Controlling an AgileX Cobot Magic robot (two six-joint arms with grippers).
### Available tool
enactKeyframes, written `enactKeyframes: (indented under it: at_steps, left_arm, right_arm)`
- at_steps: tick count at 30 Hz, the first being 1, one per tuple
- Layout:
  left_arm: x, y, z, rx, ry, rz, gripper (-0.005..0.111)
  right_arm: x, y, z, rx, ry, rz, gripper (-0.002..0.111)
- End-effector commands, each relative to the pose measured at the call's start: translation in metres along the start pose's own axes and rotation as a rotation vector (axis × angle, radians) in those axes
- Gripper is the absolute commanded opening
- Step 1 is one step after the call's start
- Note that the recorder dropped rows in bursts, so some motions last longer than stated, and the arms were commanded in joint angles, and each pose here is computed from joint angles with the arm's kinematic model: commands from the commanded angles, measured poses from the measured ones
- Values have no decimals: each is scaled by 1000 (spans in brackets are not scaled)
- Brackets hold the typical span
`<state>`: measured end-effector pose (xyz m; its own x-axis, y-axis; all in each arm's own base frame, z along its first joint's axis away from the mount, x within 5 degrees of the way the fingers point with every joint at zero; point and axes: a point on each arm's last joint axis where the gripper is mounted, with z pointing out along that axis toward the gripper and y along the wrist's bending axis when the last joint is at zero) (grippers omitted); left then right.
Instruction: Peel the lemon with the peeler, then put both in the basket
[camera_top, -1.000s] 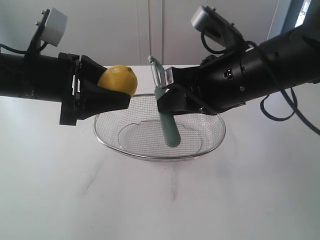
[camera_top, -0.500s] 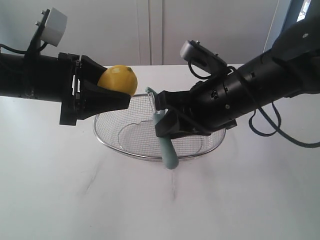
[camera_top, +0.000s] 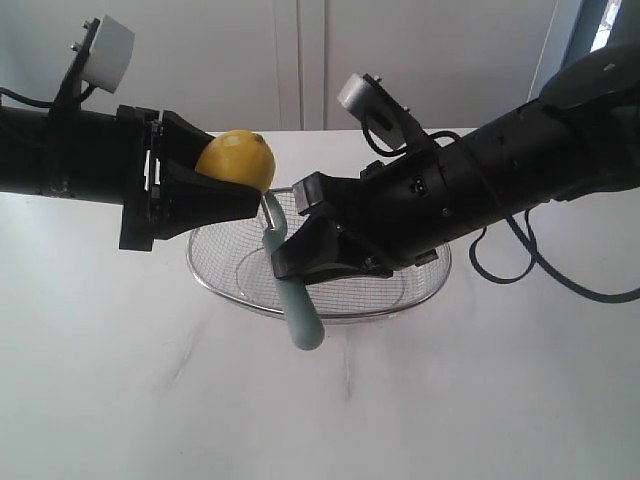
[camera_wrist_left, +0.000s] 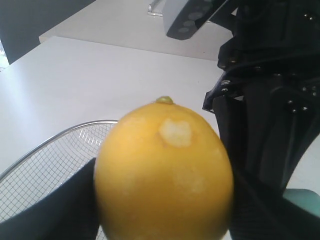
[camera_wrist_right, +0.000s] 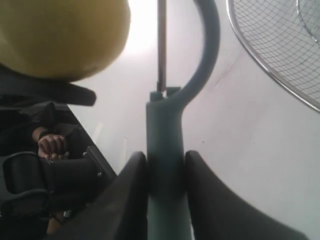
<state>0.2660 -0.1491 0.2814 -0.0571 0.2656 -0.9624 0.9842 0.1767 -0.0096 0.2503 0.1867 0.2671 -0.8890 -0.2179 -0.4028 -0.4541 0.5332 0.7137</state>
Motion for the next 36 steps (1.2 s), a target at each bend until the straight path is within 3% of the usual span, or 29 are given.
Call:
enactKeyframes:
  at_steps: [1, 21, 36]
  left_arm:
    - [-6, -1, -2, 3, -44, -6, 0]
    - [-6, -1, -2, 3, -44, -6, 0]
    - [-6, -1, -2, 3, -44, -6, 0]
  right_arm:
    - [-1, 0, -1, 0, -19, -4, 0]
    - [-8, 0, -17, 41, -114, -11, 0]
    - [-6, 28, -52, 38, -233, -94, 0]
